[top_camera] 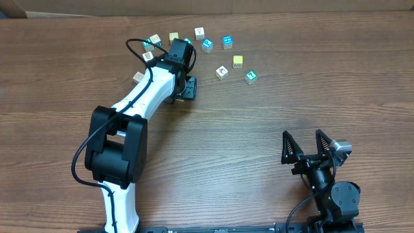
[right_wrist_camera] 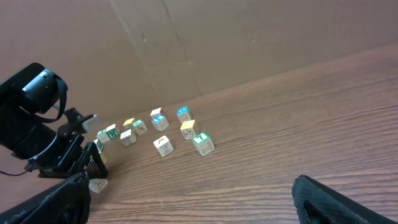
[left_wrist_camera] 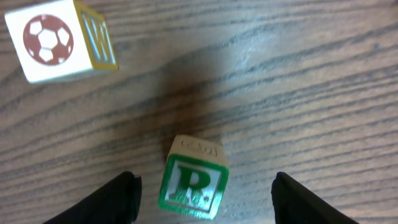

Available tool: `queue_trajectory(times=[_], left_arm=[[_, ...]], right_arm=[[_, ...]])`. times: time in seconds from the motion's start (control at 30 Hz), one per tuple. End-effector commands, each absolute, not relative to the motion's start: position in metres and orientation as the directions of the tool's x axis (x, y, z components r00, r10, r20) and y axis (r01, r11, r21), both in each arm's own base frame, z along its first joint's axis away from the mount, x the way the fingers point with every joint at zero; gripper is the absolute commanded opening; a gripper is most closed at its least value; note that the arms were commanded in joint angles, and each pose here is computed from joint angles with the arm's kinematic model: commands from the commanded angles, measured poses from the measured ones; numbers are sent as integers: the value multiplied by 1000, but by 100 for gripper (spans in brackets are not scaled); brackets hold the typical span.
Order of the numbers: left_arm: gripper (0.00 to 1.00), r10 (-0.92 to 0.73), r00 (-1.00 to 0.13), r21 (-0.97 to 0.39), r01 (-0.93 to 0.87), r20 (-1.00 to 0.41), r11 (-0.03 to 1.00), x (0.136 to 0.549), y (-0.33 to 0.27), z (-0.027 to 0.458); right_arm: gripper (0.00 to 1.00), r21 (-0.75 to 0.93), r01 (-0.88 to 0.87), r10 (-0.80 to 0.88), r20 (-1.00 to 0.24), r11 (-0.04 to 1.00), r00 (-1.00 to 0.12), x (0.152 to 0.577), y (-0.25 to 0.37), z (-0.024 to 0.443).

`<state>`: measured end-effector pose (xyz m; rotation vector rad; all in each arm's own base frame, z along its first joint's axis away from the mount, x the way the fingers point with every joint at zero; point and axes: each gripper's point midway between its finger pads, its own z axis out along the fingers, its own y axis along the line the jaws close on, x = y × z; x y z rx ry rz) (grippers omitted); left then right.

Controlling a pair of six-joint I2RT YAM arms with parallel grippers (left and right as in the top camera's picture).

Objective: Form a horizontal line
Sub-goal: 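Lower the left gripper over the green R block, then close the left gripper on the green R block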

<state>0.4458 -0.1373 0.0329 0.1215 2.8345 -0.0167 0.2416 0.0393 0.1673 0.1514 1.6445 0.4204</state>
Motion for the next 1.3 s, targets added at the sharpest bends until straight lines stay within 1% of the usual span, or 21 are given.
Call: queue_trajectory(times=[0.0,0.07,0.13,0.17,0.27,0.4,0.47,0.67,0.8,0.87,0.97,1.07,1.1,1.13,1.17,1.27], left_arm=[[63,92,-944,14,92,-318,996,454,-136,32],[59,92,-943,13,92,-319,996,455,-136,31],[57,92,-945,15,92,-314,996,454,-136,30],[55,92,-946,15,92,-311,996,453,-136,29],[55,92,-945,19,91,-313,996,454,-135,29],[52,92,-945,18,91,-313,996,454,-135,29],[54,93,-948,17,92,-303,996,451,-135,27],[53,94,-948,24,91,-305,996,448,-133,18],[46,92,-945,21,89,-313,996,450,-133,18],[53,92,-947,23,90,-308,996,448,-132,16],[54,94,-950,27,90,-297,996,445,-131,12],[52,94,-952,31,89,-291,996,443,-130,10],[50,94,-952,31,89,-290,996,443,-130,10],[45,91,-953,30,86,-290,996,443,-130,10],[43,91,-952,30,86,-291,996,443,-130,10],[44,91,-952,30,86,-293,996,443,-130,10]], right_arm=[[100,359,-149,346,-932,921,-109,241,38,170],[100,359,-149,346,-932,921,-109,241,38,170],[100,359,-149,346,-932,921,-109,241,38,170],[100,359,-149,346,-932,921,-109,241,38,170],[100,359,-149,346,-932,921,-109,241,38,170],[100,359,-149,346,-932,921,-109,241,38,170],[100,359,-149,346,-932,921,-109,241,38,170],[100,359,-149,346,-932,921,-109,241,38,170],[100,359,-149,346,-932,921,-109,241,38,170],[100,359,-149,346,-932,921,-109,241,38,170],[100,359,-149,346,-932,921,-109,241,38,170],[100,359,-149,346,-932,921,-109,241,38,170],[100,359,-149,346,-932,921,-109,241,38,170],[100,359,-149,346,-932,921,-109,241,38,170],[100,359,-149,346,-932,921,-109,241,38,170],[100,359,-149,346,-932,921,-109,241,38,170]])
